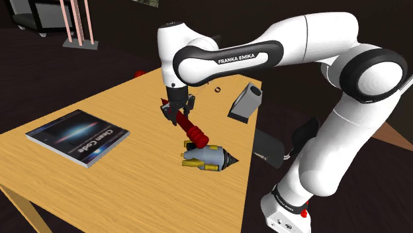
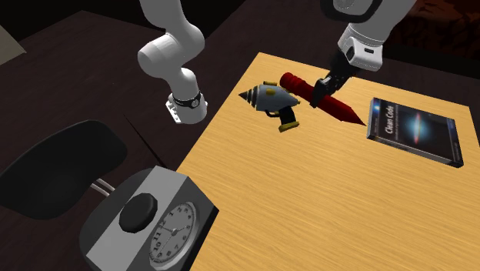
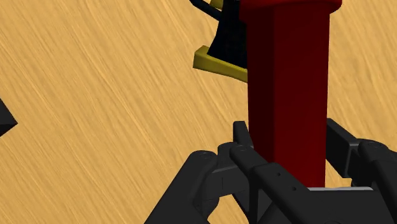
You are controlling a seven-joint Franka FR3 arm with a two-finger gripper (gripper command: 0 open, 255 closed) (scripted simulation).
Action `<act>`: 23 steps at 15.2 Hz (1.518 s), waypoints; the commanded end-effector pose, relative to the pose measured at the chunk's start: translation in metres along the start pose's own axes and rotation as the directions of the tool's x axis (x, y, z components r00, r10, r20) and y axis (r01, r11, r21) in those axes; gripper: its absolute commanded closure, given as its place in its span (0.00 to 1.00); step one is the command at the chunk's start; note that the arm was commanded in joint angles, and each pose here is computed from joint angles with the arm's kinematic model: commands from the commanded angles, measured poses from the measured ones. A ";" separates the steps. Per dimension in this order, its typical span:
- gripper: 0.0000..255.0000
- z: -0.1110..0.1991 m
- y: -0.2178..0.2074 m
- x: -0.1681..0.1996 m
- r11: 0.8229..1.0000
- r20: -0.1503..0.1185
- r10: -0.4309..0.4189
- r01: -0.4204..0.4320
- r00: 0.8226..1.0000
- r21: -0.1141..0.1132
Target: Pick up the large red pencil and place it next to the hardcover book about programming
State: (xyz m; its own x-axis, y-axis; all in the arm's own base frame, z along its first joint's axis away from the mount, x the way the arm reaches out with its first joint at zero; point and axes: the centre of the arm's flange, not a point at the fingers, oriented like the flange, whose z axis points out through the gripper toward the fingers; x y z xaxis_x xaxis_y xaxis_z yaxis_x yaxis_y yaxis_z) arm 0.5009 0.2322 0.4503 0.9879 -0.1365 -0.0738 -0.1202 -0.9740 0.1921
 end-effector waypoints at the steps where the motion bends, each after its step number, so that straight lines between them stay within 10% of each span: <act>1: 1.00 -0.005 -0.028 0.001 1.000 0.000 0.002 -0.002 1.000 0.001; 23: 1.00 0.078 -0.096 0.013 1.000 0.000 0.002 -0.002 1.000 0.001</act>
State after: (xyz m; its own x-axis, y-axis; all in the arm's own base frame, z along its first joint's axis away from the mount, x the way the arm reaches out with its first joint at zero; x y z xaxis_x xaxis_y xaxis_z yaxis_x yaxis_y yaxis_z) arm 0.5172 0.3101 0.3598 0.9877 -0.1381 -0.0734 -0.1219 -0.9739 0.1915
